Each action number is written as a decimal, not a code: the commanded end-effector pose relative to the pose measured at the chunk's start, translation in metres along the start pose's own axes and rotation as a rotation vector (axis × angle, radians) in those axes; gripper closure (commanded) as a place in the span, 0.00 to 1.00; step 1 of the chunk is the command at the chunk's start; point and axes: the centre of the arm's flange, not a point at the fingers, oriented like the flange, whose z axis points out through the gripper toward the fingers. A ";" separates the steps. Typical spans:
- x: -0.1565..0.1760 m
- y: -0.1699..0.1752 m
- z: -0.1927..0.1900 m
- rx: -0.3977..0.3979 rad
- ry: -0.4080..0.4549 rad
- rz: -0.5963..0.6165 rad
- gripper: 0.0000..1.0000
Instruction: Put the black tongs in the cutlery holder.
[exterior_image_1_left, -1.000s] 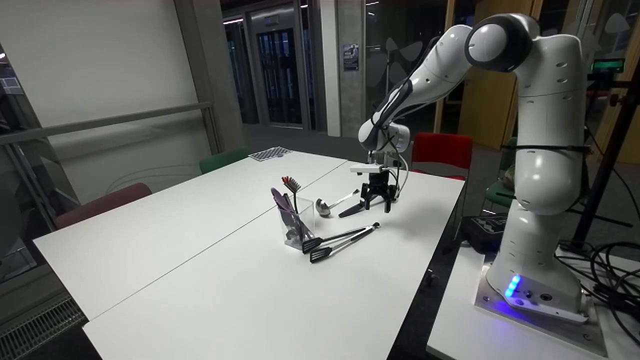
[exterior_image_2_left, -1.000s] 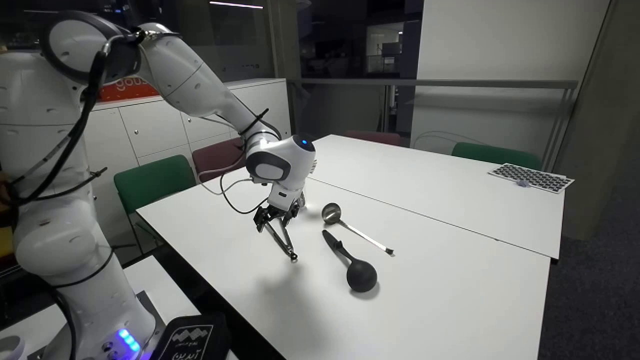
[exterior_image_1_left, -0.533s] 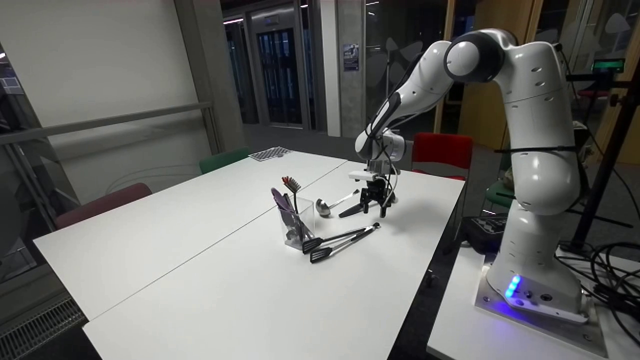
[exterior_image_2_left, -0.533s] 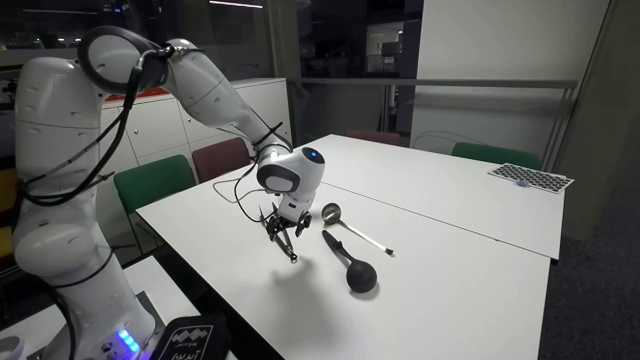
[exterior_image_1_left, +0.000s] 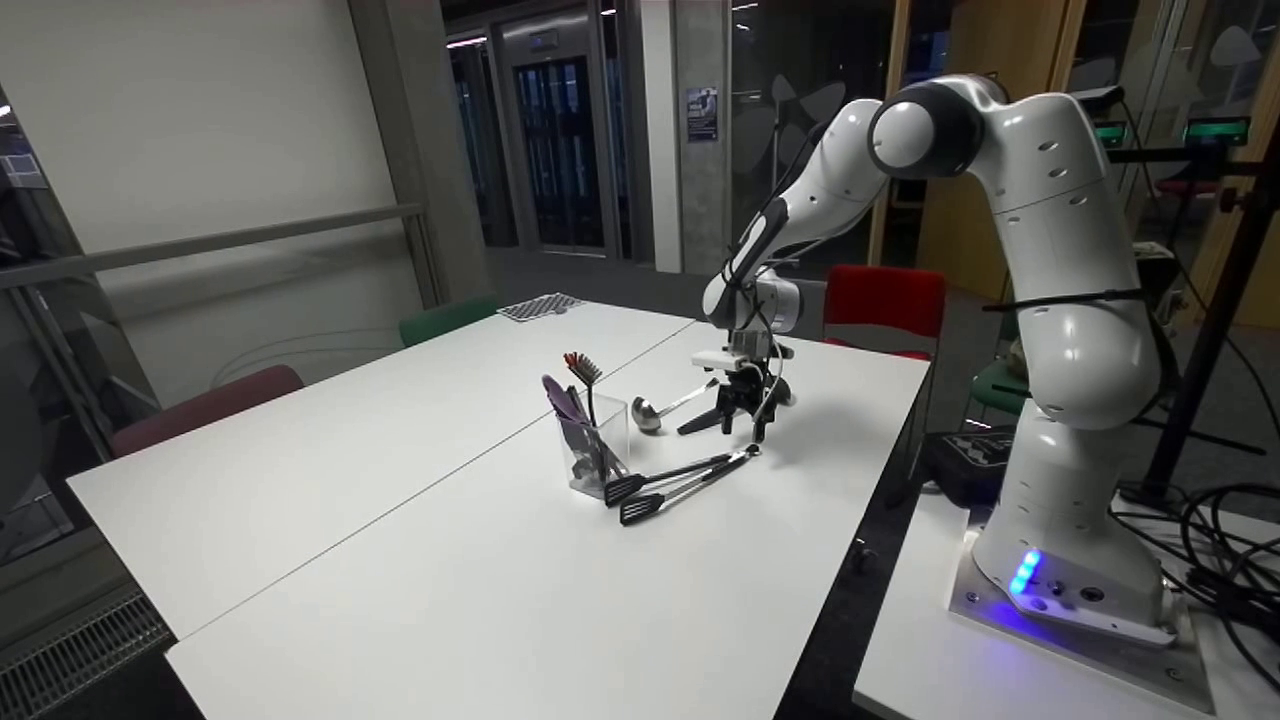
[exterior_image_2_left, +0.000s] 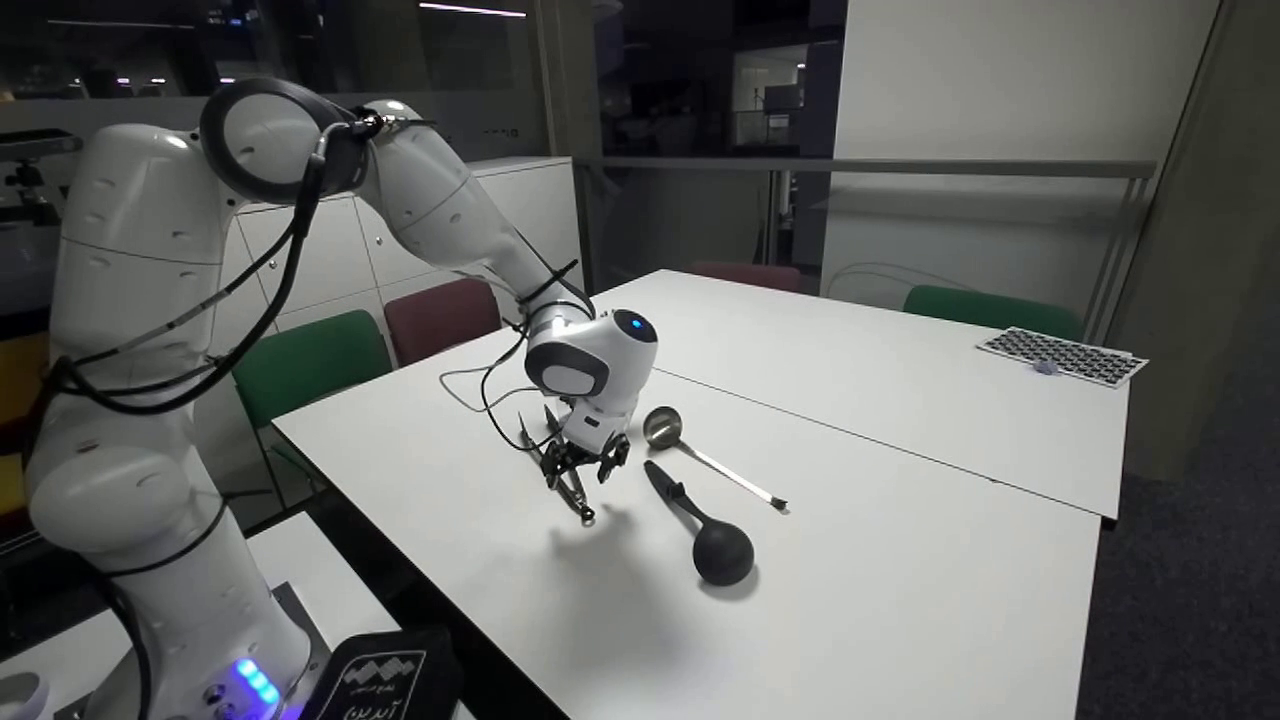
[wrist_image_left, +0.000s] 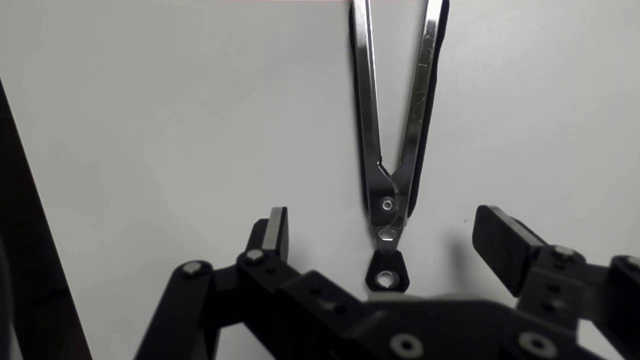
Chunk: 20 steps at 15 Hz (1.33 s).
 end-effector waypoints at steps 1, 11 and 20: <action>-0.005 -0.009 0.007 0.024 0.000 0.031 0.00; -0.016 -0.009 0.033 0.013 0.031 0.050 0.00; -0.015 -0.009 0.035 0.032 0.038 0.074 0.56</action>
